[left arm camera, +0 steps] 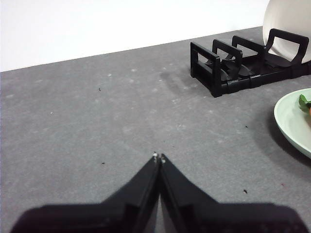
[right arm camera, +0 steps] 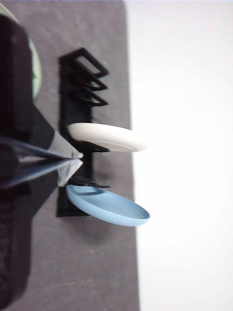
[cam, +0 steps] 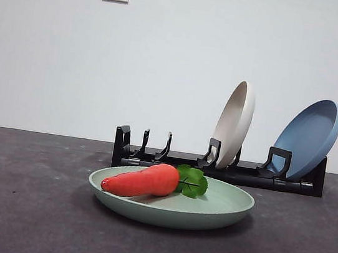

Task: Take the green plate from the plate rack,put the plate on the table,take the carrot from the table,put the carrot in the plate

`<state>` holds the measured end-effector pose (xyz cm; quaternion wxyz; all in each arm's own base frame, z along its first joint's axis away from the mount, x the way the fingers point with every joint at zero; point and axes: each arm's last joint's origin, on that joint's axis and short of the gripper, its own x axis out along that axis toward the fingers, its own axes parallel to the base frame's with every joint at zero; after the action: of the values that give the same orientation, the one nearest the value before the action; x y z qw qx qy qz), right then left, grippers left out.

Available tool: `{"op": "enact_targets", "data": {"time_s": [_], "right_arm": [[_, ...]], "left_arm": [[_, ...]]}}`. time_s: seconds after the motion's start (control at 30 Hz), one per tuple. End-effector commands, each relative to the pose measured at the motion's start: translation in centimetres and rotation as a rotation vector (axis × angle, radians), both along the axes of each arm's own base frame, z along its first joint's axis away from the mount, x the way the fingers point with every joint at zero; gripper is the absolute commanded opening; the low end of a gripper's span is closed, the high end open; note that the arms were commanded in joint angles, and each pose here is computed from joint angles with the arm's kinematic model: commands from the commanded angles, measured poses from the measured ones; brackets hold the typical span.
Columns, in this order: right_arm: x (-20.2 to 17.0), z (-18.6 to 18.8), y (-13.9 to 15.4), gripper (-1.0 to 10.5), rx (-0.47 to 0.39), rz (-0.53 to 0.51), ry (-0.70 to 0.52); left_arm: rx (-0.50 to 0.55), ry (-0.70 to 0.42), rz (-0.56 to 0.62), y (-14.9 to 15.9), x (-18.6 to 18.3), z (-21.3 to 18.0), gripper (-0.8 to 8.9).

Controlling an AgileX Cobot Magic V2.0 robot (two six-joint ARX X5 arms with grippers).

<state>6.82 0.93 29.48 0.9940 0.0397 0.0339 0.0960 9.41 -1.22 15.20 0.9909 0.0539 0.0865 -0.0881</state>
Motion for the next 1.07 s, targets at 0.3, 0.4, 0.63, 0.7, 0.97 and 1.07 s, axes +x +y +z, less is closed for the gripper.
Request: {"op": "enact_targets", "data": {"time_s": [0.3, 0.4, 0.63, 0.7, 0.97, 1.07], "right_arm": [[2.2, -10.1, 0.1, 0.0, 0.073, -0.014, -0.003], [2.4, -11.6, 0.2, 0.0, 0.069, -0.015, 0.030], [2.7, -14.6, 0.2, 0.0, 0.078, -0.026, 0.119], [2.7, -14.6, 0.1, 0.0, 0.073, -0.044, 0.119], [2.7, -14.6, 0.1, 0.0, 0.098, -0.049, 0.125], [2.7, -14.6, 0.1, 0.0, 0.098, -0.048, 0.126]], "left_arm": [[-0.005, 0.012, 0.004, 0.0, 0.0, -0.4, -0.02], [-0.004, 0.012, 0.004, 0.0, 0.0, -0.4, -0.02], [-0.004, 0.012, 0.004, 0.0, 0.0, -0.4, -0.02], [-0.005, 0.011, 0.004, 0.0, 0.0, -0.4, -0.02], [-0.005, 0.012, 0.004, 0.0, 0.0, -0.4, -0.02], [-0.004, 0.012, 0.004, 0.0, 0.0, -0.4, -0.02]]}}
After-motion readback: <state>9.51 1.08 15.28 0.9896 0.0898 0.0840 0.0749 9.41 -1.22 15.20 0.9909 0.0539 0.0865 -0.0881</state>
